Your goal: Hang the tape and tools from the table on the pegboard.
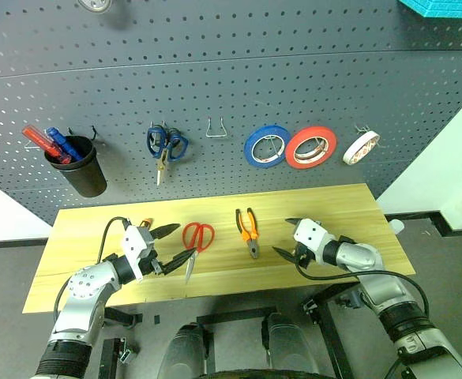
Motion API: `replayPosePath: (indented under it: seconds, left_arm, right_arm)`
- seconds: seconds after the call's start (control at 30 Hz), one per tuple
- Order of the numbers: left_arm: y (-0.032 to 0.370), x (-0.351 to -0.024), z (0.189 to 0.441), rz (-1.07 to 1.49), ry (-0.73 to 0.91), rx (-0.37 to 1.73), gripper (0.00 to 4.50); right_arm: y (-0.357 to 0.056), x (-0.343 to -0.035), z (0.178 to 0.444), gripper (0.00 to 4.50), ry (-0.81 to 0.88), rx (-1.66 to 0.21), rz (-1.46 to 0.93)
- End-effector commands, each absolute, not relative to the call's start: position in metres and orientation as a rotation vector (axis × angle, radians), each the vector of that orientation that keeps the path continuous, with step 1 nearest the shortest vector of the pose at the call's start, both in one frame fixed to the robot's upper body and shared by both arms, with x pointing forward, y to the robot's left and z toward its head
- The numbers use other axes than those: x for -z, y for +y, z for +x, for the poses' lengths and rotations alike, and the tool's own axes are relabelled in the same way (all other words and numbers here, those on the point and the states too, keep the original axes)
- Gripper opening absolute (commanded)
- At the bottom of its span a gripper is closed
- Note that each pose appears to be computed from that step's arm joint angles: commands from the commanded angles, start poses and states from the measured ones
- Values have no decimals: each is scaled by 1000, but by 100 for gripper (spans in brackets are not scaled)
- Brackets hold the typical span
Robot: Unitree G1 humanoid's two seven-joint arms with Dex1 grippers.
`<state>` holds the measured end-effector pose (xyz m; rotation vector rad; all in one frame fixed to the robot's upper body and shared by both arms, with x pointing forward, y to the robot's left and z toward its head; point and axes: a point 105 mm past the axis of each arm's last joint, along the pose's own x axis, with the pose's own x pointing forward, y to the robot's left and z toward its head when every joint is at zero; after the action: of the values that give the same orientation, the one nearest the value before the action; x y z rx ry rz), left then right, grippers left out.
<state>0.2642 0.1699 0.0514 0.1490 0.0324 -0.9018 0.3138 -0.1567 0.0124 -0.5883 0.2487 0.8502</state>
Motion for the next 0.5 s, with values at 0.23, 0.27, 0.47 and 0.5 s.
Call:
replayPosePath:
  seconds: [0.23,0.27,0.47,0.5]
  left_arm:
    - [165,-66,267,163,-8,909,390]
    - [164,-66,268,164,-8,910,390]
    - [166,-66,269,172,1,905,390]
    - [167,-65,269,173,4,905,390]
  right_arm:
    - [-149,-27,324,445,184,-833,-593]
    - [-149,-27,324,445,184,-832,-591]
    - [-148,-29,325,445,182,-826,-586]
    - [-148,-29,325,445,182,-826,-586]
